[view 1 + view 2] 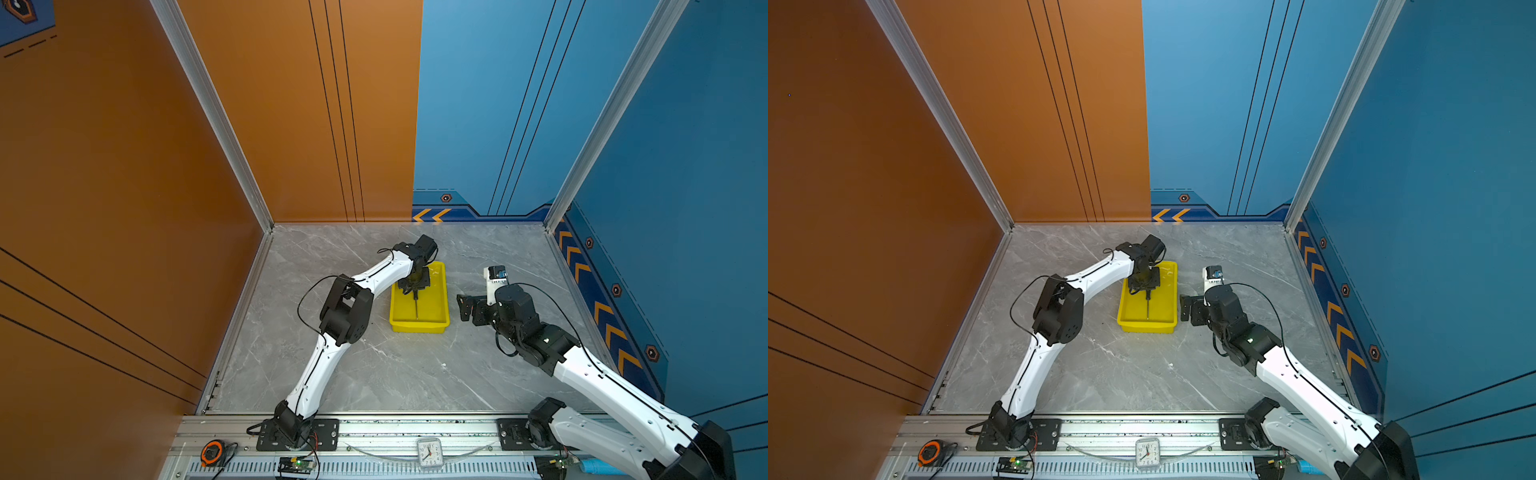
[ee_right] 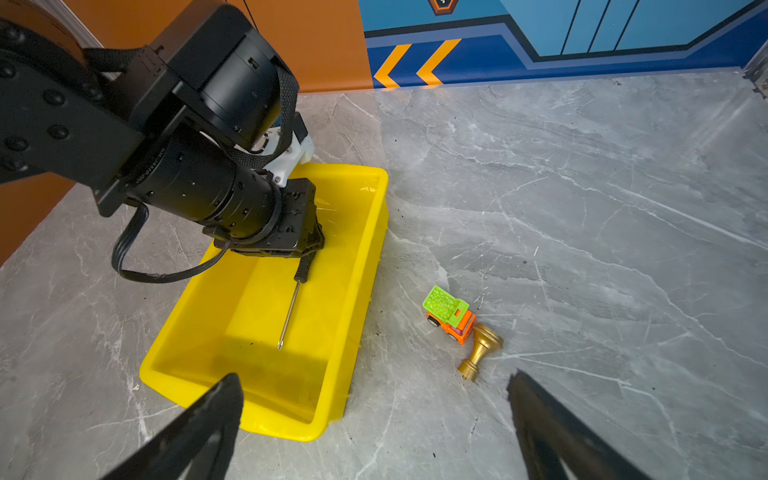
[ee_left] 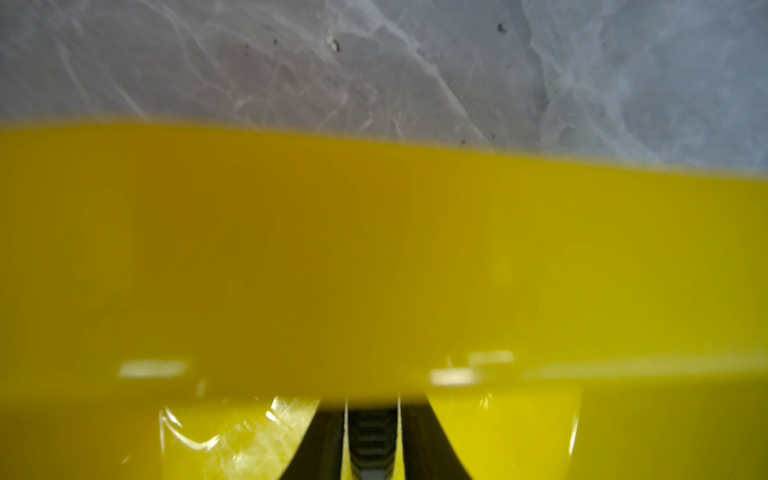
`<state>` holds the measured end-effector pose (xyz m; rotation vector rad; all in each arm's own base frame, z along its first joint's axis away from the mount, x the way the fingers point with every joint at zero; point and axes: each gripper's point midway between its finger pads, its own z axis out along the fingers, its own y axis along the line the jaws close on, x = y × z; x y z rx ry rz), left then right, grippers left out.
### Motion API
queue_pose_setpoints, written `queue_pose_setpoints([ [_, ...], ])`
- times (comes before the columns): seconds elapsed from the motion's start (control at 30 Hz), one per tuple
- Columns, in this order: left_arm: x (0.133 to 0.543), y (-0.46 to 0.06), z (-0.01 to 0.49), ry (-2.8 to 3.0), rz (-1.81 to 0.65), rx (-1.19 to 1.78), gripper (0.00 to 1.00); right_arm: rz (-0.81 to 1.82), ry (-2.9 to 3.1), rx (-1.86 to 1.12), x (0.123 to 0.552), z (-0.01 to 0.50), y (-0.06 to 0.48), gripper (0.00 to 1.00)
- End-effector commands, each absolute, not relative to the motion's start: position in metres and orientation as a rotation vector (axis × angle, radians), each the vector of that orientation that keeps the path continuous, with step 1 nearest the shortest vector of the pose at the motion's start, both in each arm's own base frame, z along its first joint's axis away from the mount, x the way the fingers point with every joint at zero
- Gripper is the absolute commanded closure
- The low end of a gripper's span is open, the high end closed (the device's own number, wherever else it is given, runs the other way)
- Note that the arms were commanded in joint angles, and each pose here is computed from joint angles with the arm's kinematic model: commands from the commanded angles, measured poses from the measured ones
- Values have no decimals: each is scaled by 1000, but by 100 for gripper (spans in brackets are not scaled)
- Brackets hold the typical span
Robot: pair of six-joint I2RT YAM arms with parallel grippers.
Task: Put the screwdriver in the bin
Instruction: Place the screwdriver in the bin.
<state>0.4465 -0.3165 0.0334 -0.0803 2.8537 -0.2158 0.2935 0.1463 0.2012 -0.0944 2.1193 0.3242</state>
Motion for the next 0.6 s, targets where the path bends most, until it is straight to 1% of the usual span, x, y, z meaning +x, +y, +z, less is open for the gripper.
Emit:
queue_pose_setpoints([
  [0.0,449,-312,32,2847,-176,-89,71,306,2106,-85,297,202,142,0],
  [0.17,451,-314,47,2825,-204,-90,68,319,2103,-83,300,201,144,0],
  [0.33,449,-315,71,2787,-226,-74,62,339,2104,-77,302,198,145,0],
  [0.57,437,-313,103,2749,-250,-60,61,354,2123,-90,301,196,148,0],
])
